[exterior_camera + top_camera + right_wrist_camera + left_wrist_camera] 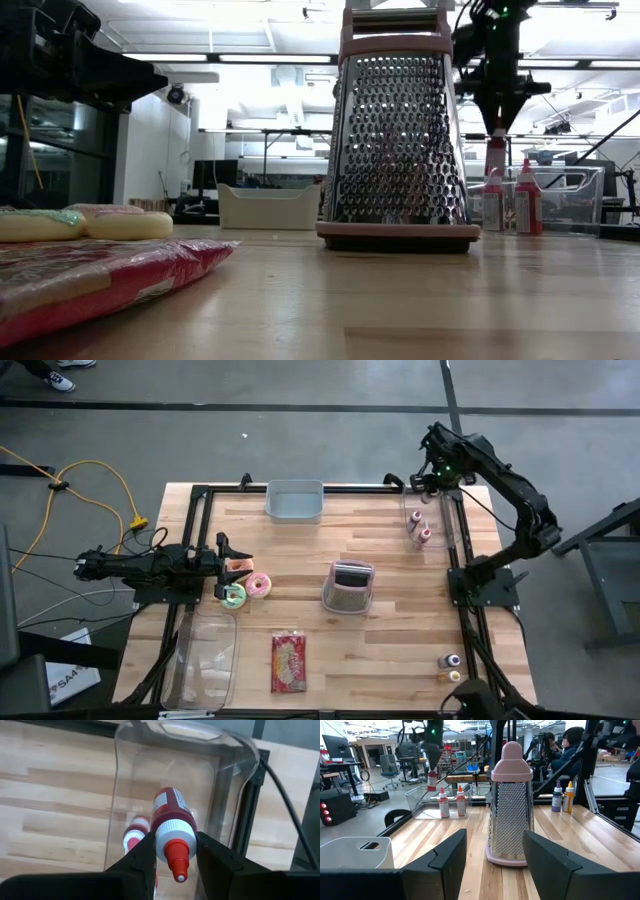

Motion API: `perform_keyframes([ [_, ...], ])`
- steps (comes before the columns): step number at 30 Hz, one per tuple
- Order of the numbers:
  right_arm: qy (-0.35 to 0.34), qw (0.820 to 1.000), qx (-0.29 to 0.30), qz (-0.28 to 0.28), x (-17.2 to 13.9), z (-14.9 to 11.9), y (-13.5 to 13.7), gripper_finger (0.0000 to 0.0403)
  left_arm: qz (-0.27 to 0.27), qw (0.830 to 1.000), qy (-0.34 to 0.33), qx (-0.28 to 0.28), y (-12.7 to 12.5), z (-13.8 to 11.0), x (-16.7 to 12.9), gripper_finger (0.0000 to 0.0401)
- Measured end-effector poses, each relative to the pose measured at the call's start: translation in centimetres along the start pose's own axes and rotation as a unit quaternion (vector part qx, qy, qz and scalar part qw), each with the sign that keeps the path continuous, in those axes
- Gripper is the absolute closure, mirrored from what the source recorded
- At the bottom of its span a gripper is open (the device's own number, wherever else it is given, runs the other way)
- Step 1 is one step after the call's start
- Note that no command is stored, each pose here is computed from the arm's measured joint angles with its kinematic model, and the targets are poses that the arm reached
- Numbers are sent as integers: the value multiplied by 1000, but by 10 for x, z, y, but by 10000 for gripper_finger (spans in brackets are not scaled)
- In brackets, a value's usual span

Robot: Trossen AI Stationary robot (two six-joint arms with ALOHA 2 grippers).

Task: Pick & Place Food Item
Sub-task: Put the red food coloring into the right transparent bin

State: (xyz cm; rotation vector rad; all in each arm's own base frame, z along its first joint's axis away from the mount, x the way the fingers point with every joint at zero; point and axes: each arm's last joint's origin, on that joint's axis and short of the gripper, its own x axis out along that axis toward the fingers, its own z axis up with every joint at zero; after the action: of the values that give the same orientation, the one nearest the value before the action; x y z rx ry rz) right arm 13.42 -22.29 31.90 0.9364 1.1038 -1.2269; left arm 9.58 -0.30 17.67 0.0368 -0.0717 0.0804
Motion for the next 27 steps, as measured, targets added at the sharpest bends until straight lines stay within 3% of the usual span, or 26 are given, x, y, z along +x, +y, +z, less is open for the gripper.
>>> perform_keyframes([
  [10, 19, 999, -10, 34, 47, 8, 12, 296, 0, 1000, 0, 0, 0, 0, 0, 213],
  [27, 56, 998, -11, 29, 85, 22, 23, 296, 0, 1000, 0, 0, 0, 0, 0, 213],
])
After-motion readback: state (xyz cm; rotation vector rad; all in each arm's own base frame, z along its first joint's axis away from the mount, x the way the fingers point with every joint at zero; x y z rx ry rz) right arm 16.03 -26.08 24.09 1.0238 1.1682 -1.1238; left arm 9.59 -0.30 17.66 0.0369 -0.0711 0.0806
